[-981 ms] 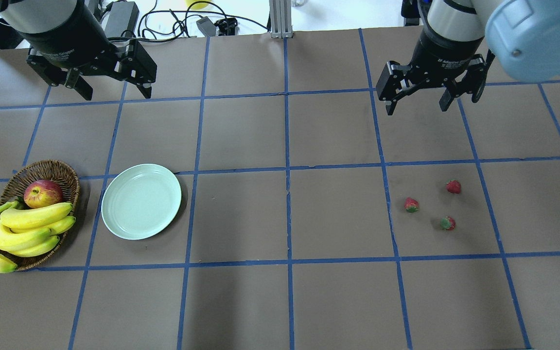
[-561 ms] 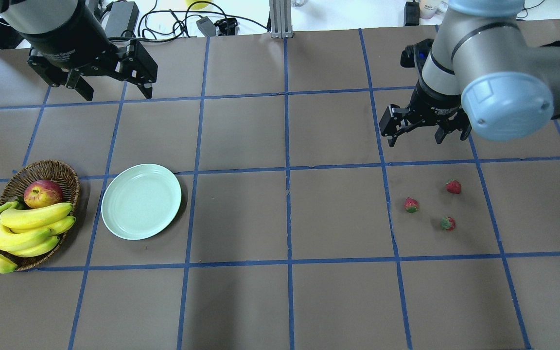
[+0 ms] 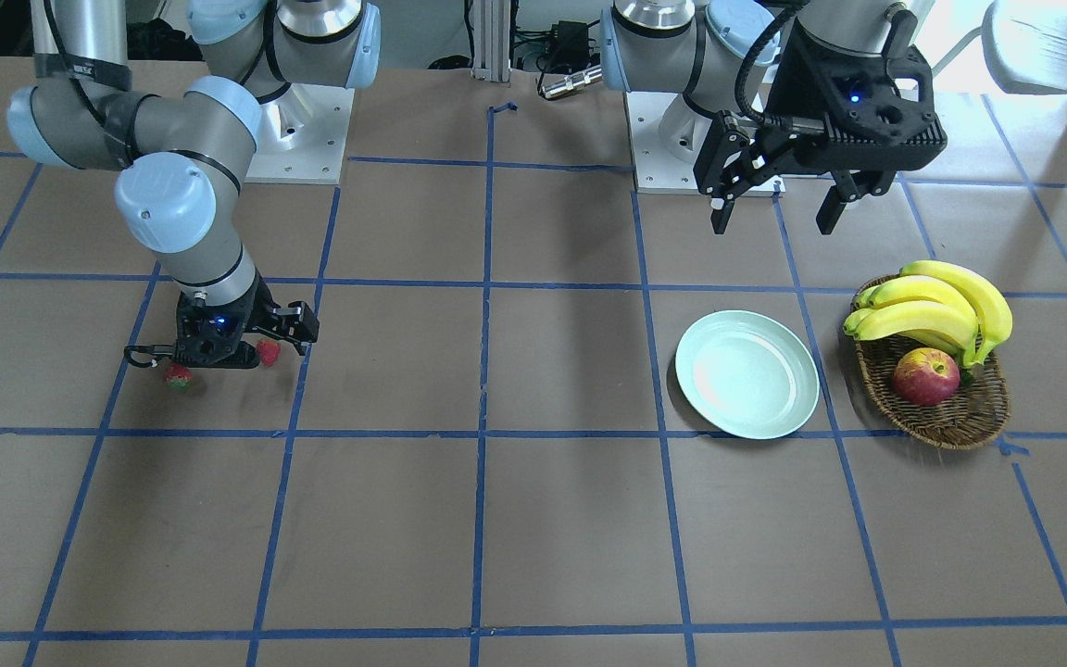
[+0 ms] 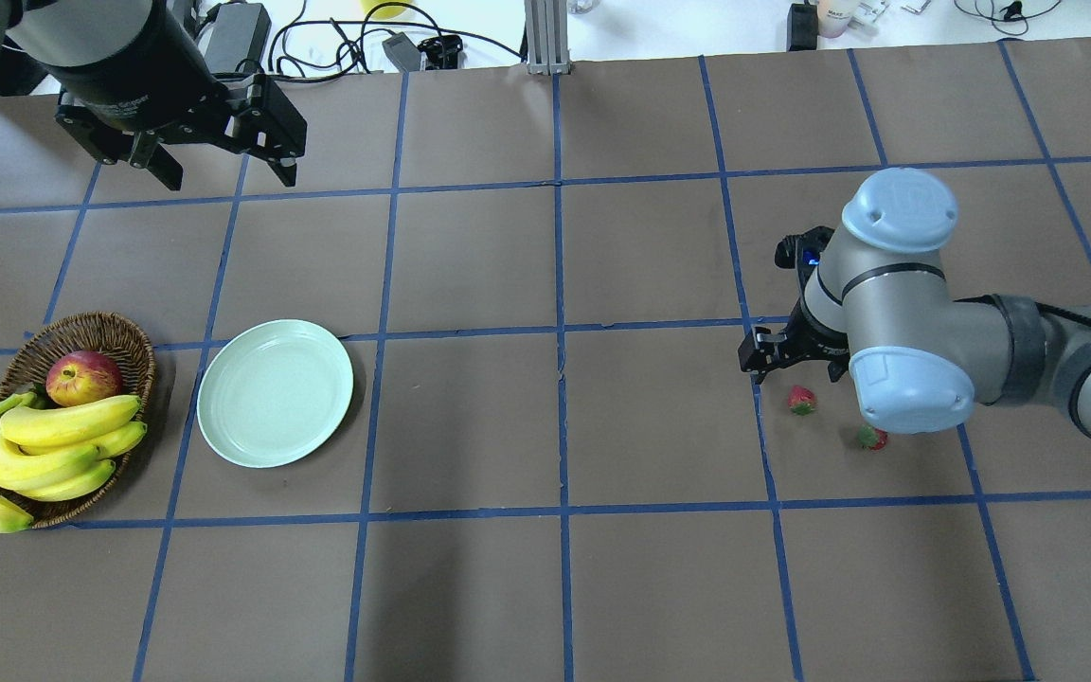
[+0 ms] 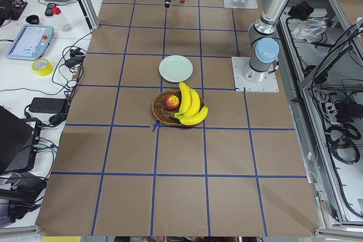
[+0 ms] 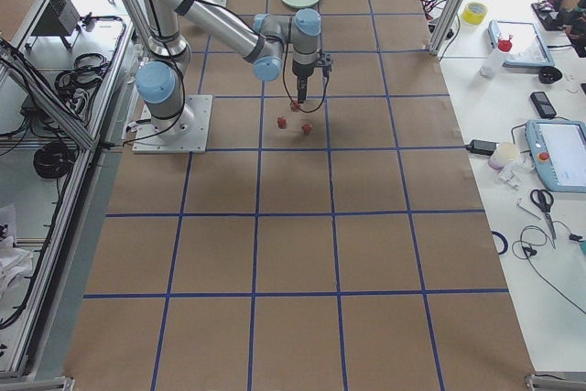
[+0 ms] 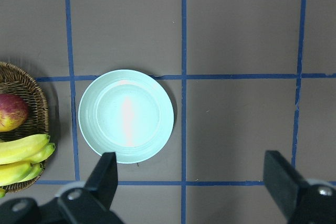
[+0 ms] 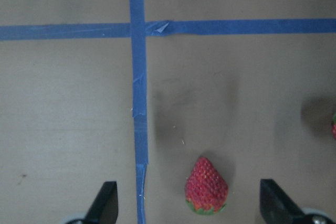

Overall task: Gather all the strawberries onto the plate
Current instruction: 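Lower the right gripper onto the nearest strawberry and grasp it, then carry the strawberry toward the plate and set it down mid-table with right gripper, then move the right gripper to a second strawberry while the left reaches the placed one, then grasp the mid-table strawberry with left gripper while right grasps the second strawberry, then drop the strawberry onto the plate with left gripper while right sets its strawberry mid-table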

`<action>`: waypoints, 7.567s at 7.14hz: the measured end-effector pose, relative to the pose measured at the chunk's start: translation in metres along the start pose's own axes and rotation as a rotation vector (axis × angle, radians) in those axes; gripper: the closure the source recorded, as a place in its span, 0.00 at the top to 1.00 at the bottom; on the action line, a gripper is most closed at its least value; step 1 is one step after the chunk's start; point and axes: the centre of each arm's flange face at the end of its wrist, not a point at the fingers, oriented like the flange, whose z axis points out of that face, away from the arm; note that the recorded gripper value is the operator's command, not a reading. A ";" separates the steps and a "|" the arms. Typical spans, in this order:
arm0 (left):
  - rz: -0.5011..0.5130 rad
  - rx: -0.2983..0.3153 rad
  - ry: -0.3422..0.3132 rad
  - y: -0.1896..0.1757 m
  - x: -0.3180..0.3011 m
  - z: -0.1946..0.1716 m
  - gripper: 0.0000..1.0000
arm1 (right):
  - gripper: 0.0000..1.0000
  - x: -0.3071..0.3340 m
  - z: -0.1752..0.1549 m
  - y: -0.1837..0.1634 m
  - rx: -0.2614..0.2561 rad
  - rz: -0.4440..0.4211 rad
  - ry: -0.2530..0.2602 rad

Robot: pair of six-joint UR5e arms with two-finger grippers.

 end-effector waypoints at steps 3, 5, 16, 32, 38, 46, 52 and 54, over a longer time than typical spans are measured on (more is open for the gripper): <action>-0.003 0.007 0.000 -0.001 0.000 0.000 1.00 | 0.09 0.000 0.028 0.011 -0.004 -0.010 0.008; -0.004 0.008 0.001 -0.001 0.000 0.000 1.00 | 0.08 0.001 0.027 0.011 -0.004 -0.012 0.009; 0.002 0.007 -0.001 -0.001 -0.002 0.001 1.00 | 0.15 -0.267 -0.014 -0.030 0.075 0.238 -0.201; 0.127 0.013 0.146 -0.022 0.101 0.176 0.95 | 0.98 0.068 -0.061 -0.044 -0.005 -0.092 0.080; 0.236 -0.176 0.132 0.010 0.185 0.339 0.81 | 0.55 0.135 0.013 -0.020 0.042 -0.083 -0.030; 0.207 -0.210 0.121 0.030 0.194 0.362 0.04 | 0.22 0.092 -0.021 -0.029 0.049 -0.082 -0.055; 0.159 -0.082 0.093 -0.030 0.056 0.290 0.02 | 0.17 -0.182 -0.043 -0.016 0.058 0.151 -0.164; 0.183 -0.098 0.086 -0.033 -0.029 0.290 0.00 | 0.18 -0.260 -0.026 -0.026 0.063 0.188 -0.164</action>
